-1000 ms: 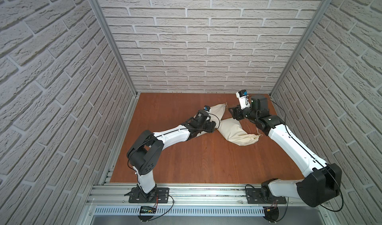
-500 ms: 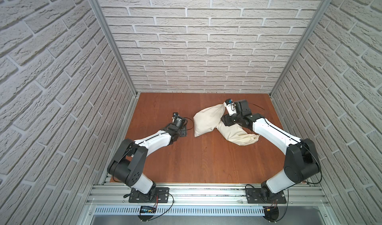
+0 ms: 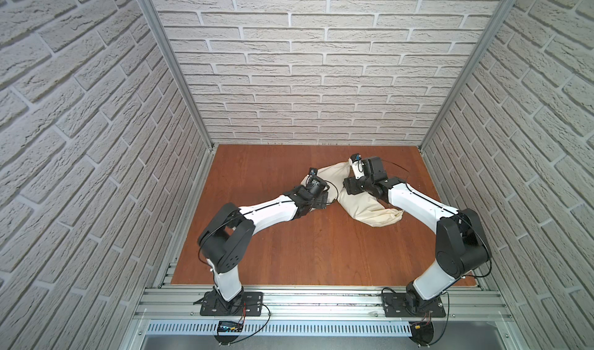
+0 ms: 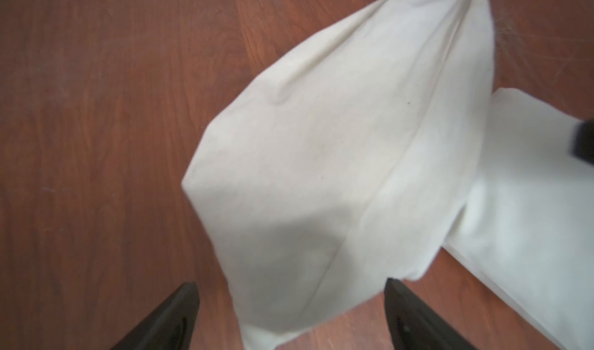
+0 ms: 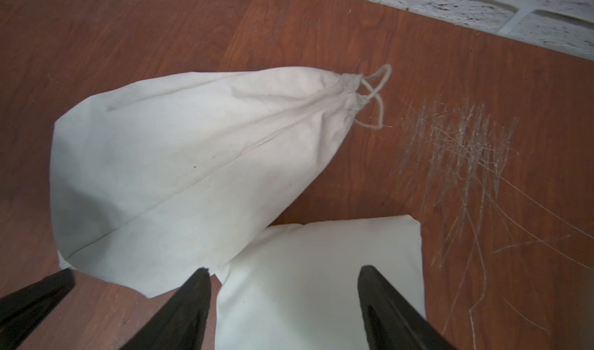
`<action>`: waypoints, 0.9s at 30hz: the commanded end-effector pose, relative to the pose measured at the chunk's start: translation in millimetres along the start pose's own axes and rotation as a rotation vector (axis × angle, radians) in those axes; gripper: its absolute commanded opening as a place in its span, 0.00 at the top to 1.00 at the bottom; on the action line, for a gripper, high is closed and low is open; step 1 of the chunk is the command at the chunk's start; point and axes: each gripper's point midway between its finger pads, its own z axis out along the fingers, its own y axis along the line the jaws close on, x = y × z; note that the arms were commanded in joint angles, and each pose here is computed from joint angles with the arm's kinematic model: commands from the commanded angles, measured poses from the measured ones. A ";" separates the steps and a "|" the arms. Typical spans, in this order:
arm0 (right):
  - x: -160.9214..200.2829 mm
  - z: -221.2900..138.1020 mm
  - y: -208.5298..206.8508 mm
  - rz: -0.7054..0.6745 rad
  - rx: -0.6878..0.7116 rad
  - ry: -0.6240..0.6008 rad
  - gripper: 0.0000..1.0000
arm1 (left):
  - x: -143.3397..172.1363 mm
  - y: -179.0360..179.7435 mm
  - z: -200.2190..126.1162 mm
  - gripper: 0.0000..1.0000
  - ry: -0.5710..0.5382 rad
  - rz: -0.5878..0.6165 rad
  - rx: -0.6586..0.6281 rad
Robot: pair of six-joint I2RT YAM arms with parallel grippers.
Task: Close the soil bag
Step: Place the soil bag at the center of the board.
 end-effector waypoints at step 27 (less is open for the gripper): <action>55.6 -1.2 86.7 -0.237 -0.294 0.152 0.23 | 20.5 149.7 -83.4 0.08 -0.053 -0.099 -0.256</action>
